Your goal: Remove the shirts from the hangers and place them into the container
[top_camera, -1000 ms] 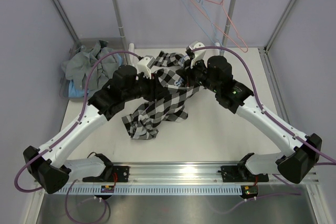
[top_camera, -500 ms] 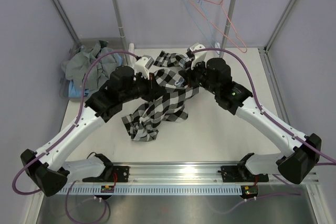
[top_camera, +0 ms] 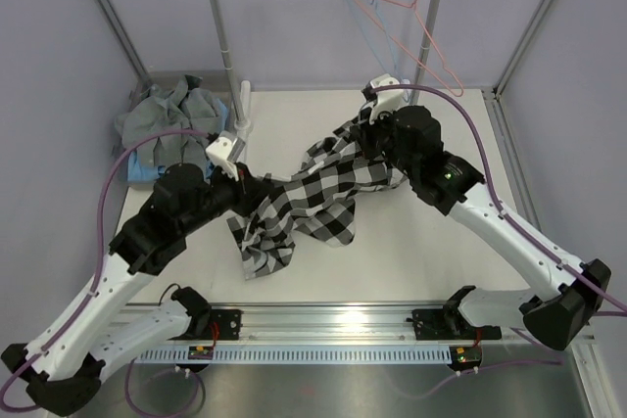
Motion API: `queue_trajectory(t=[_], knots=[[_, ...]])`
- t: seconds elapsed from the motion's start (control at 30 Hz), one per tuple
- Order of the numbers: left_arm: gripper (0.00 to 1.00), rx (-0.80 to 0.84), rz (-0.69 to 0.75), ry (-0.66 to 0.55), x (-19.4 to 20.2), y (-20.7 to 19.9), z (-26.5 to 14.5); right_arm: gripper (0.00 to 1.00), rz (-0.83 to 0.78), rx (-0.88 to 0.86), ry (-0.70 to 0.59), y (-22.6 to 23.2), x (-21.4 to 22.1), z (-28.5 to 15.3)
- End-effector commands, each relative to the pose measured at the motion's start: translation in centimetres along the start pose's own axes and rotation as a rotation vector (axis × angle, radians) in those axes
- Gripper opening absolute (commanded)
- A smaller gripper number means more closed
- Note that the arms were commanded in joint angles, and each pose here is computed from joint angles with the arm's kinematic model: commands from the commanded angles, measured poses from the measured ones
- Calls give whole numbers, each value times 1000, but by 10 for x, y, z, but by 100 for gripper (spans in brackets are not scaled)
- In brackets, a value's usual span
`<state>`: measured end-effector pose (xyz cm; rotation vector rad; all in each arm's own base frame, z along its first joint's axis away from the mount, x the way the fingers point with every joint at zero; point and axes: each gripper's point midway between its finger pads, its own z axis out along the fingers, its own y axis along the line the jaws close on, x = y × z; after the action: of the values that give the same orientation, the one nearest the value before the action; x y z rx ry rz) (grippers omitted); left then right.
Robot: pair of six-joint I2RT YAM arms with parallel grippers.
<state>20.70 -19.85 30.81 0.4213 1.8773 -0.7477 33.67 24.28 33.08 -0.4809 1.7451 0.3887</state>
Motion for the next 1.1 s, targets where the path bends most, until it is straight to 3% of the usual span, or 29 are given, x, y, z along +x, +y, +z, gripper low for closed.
queue_trajectory(t=[0.0, 0.3, 0.57, 0.63, 0.67, 0.77, 0.87, 1.07], knots=[[0, -79, 22, 18, 21, 19, -10, 0, 31, 123, -116, -29, -52, -32], [0, -38, -35, 93, 63, 18, -12, 0, 103, 142, -162, -34, -77, -61], [3, 7, -80, 144, 78, 11, -3, 0, 126, 13, -225, -13, -91, -75], [21, 47, -82, 149, 74, 3, -2, 0, 122, 7, -224, -12, -89, -73], [48, 69, -73, 149, 71, -1, -2, 0, 116, 3, -220, -11, -86, -72], [80, 86, -33, 96, 51, -7, -9, 0, 97, -5, -200, -9, -76, -67], [90, 115, 21, 35, 29, -15, -25, 0, 79, -3, -169, -9, -56, -60], [90, 184, 85, 33, 21, -28, -39, 0, 62, -27, -144, -5, -36, -52]])
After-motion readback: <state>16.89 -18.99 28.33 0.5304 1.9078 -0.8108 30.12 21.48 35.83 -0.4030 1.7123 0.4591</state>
